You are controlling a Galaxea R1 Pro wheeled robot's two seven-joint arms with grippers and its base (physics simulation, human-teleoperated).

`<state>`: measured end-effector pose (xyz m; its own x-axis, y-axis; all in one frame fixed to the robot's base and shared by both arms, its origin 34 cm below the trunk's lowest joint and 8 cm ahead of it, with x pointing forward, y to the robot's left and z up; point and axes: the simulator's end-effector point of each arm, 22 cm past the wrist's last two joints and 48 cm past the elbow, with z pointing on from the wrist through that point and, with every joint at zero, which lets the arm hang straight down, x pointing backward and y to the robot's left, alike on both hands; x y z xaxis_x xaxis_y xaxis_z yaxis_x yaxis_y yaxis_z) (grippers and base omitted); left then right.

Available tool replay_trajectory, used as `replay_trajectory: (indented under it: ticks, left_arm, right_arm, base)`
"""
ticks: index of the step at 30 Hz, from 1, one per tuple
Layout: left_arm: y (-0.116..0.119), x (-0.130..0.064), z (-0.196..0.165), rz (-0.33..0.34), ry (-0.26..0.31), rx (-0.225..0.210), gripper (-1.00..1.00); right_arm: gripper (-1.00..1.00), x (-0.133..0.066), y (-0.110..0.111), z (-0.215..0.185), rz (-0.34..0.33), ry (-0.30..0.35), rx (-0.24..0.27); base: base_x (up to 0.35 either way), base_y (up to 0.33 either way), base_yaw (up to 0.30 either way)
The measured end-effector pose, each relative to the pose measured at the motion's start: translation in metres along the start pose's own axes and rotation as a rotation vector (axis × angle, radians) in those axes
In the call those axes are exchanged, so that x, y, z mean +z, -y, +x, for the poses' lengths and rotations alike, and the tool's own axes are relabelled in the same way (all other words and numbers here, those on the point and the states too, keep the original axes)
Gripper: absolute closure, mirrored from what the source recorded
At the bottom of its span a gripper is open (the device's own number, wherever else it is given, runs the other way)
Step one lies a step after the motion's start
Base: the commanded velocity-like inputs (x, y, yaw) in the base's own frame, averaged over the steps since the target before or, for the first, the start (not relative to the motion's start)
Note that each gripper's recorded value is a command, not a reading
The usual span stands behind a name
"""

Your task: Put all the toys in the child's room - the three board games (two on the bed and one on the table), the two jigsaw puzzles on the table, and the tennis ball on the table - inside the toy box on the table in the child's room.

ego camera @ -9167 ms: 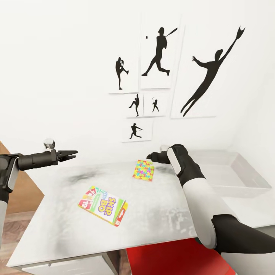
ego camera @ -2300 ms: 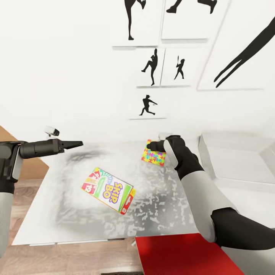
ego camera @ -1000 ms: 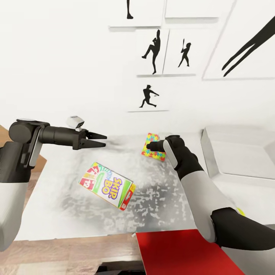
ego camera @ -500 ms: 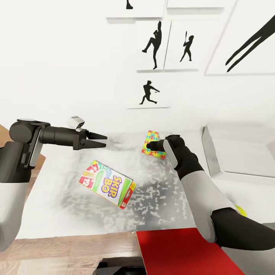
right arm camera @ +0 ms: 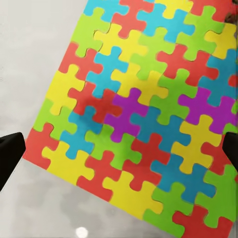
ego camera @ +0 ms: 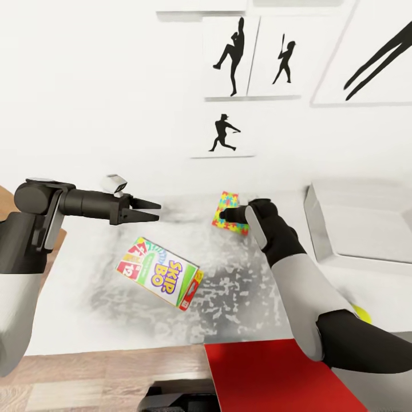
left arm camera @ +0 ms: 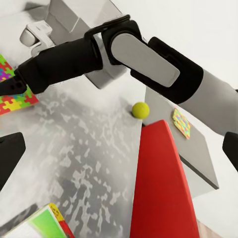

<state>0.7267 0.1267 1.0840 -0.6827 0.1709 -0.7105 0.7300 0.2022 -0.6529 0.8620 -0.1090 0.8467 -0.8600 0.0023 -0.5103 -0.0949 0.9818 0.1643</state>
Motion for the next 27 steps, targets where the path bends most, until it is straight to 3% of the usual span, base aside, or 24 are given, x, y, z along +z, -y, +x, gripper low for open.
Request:
replay_trajectory:
  ticks: [10, 27]
  left_arm:
    - [-0.008, 0.003, 0.006, 0.002, -0.003, -0.016, -1.0]
    - [-0.02, 0.007, 0.017, 0.006, -0.008, -0.043, -1.0]
  right_arm:
    - [-1.0, -0.003, 0.0, -0.021, -0.002, 0.034, -0.004]
    - [-1.0, 0.011, 0.005, -0.012, 0.01, 0.014, 0.0]
  base:
    - [0.0, 0.0, 0.0]
    - [0.0, 0.0, 0.0]
